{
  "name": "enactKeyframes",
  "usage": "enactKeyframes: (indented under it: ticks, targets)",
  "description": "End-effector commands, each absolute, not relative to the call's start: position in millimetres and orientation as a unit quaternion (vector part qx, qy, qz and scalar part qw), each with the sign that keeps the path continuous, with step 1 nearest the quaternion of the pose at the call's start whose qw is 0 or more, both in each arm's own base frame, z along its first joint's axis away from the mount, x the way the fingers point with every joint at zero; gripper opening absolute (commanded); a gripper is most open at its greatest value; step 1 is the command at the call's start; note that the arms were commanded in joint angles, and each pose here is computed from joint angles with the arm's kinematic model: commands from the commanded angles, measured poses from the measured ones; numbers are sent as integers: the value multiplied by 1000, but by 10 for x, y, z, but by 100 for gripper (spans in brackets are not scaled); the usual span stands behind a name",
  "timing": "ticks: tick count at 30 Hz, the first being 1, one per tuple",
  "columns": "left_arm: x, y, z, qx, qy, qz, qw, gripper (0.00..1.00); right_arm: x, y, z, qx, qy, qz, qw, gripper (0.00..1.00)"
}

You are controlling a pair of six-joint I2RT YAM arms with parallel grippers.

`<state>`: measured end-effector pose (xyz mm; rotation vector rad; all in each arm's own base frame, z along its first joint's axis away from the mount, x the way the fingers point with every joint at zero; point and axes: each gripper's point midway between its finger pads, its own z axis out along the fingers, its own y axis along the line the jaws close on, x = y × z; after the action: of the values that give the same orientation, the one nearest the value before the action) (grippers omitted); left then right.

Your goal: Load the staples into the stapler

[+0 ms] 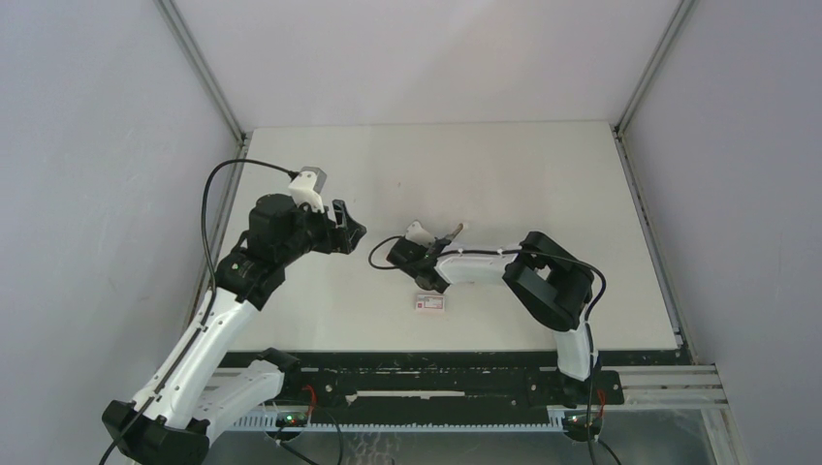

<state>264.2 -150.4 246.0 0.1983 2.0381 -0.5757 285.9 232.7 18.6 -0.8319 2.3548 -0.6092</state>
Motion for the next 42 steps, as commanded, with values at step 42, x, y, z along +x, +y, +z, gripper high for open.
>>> enactKeyframes:
  ticks: [42]
  targets:
    - [2629, -1495, 2485, 90, 829, -239, 498, 78, 2747, 2696, 738, -244, 933, 26, 262, 22]
